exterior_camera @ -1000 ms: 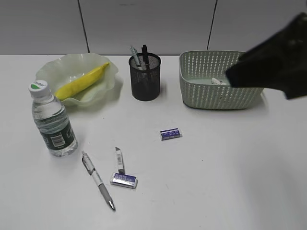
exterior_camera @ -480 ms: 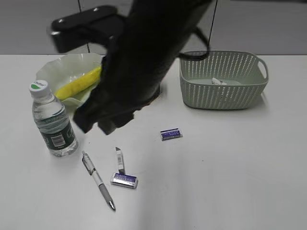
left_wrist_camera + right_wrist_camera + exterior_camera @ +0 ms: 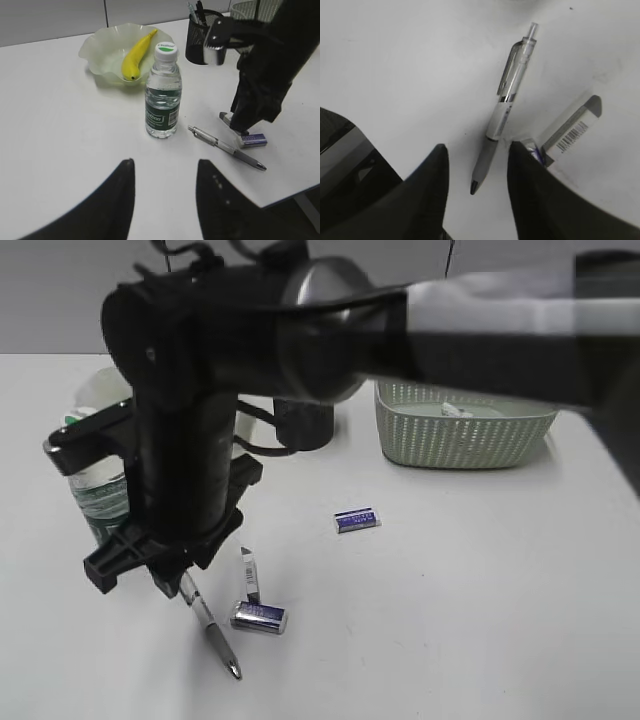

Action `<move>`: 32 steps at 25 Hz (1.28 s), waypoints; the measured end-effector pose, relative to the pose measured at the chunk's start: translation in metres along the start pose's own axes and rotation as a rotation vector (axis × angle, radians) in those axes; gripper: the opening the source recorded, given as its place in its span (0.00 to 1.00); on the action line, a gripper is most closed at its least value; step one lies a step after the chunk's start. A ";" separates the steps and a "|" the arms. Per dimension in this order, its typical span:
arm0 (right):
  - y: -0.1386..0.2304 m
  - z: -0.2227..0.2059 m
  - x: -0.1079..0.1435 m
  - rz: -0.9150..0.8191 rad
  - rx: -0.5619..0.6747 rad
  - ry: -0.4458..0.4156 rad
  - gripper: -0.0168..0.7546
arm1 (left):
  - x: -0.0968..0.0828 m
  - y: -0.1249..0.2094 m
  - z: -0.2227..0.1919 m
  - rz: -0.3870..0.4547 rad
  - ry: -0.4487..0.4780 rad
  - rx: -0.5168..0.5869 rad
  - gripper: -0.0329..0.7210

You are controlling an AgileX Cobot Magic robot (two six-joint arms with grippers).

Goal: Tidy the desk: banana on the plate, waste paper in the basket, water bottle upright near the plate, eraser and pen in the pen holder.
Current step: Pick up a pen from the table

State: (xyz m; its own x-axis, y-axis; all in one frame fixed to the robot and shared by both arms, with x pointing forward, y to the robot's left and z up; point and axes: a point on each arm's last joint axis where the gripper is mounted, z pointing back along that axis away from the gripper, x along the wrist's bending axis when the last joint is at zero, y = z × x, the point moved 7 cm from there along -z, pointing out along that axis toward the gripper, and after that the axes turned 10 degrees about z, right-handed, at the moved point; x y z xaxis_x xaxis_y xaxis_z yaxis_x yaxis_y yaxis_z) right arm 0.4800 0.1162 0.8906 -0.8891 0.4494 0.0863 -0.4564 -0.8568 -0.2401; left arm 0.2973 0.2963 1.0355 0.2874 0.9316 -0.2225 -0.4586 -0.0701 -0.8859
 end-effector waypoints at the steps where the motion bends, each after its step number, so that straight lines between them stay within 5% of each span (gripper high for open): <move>1: 0.001 -0.007 -0.001 -0.012 0.016 -0.001 0.44 | 0.000 0.000 0.000 0.000 0.000 0.000 0.45; 18: 0.021 -0.079 -0.003 -0.067 0.143 -0.029 0.44 | 0.000 0.000 0.000 -0.002 0.000 0.000 0.45; 24: 0.025 -0.080 -0.004 -0.062 0.173 -0.028 0.15 | 0.000 0.000 0.000 -0.002 0.000 0.000 0.45; 32: 0.016 -0.033 0.000 -0.038 0.180 -0.026 0.15 | 0.000 0.000 0.000 -0.002 0.000 0.000 0.45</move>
State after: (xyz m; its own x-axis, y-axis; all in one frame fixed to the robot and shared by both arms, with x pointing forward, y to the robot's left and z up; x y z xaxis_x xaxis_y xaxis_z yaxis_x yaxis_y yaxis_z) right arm 0.4740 0.1109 0.8551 -0.8708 0.4775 0.1173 -0.4861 -0.8719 -0.0591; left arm 0.2973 0.2963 1.0355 0.2882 0.9317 -0.2209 -0.4581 -0.0684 -0.8863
